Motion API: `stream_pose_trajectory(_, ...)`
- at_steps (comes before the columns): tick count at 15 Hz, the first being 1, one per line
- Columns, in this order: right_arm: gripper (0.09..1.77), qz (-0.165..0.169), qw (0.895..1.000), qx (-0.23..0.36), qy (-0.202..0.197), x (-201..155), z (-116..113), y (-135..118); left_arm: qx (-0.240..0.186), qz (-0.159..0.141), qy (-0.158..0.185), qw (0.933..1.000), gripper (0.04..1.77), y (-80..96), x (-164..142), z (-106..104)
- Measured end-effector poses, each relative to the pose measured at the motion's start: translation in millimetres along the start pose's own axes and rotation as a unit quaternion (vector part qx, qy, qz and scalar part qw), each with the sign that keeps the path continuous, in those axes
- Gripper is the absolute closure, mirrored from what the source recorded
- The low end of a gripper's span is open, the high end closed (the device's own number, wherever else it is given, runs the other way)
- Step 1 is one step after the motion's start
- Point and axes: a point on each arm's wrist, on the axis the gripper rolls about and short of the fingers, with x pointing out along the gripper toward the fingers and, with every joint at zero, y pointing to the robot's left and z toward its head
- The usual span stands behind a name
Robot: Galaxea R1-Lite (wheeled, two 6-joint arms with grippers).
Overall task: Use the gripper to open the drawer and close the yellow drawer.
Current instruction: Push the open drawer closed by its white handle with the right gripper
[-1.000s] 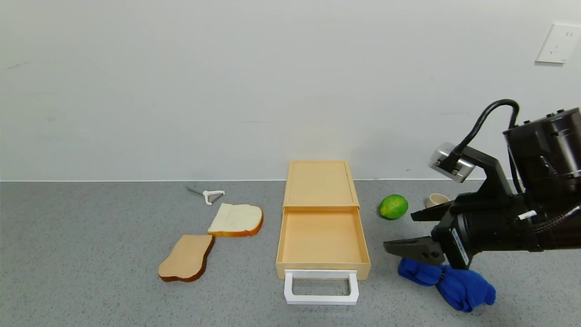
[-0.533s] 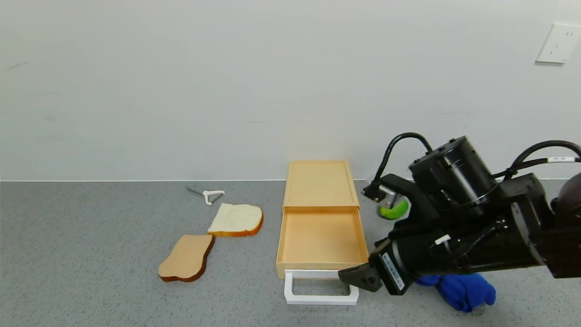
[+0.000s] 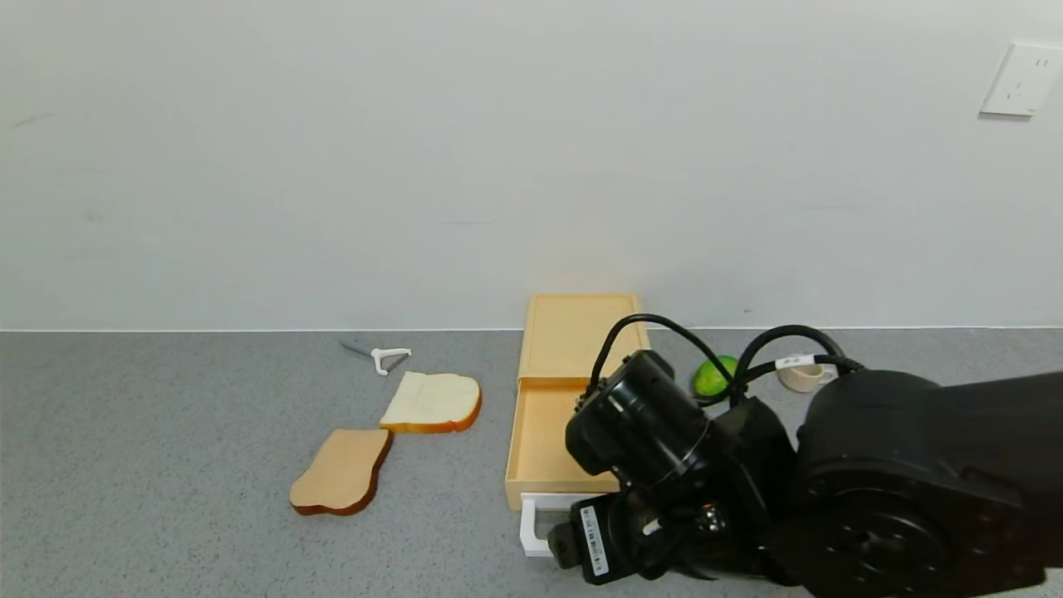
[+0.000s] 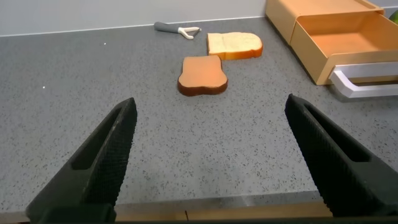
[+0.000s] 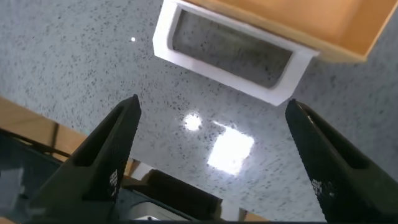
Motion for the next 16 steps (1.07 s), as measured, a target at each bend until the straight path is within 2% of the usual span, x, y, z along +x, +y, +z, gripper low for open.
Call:
stream_pose_trajectory(5, 0.15, -0.039, 0.997, 0.053, 0.028, 28.0, 1.1, 16.8, 0.0, 0.0, 0.0, 1.0, 0.09, 0.0, 0.0, 0.0)
stream_pose_trajectory(7, 0.15, -0.069, 0.996, 0.063, 0.011, 40.3, 6.0, 21.4, 0.0, 0.0, 0.0, 1.0, 0.09, 0.0, 0.0, 0.0)
stream_pose_trajectory(11, 0.15, -0.092, 0.993, 0.072, 0.004, 59.9, 12.5, 30.5, 0.0, 0.0, 0.0, 1.0, 0.09, 0.0, 0.0, 0.0)
stream_pose_trajectory(16, 0.15, -0.112, 0.99, 0.081, 0.006, 81.1, 15.8, 29.7, 0.0, 0.0, 0.0, 1.0, 0.09, 0.0, 0.0, 0.0)
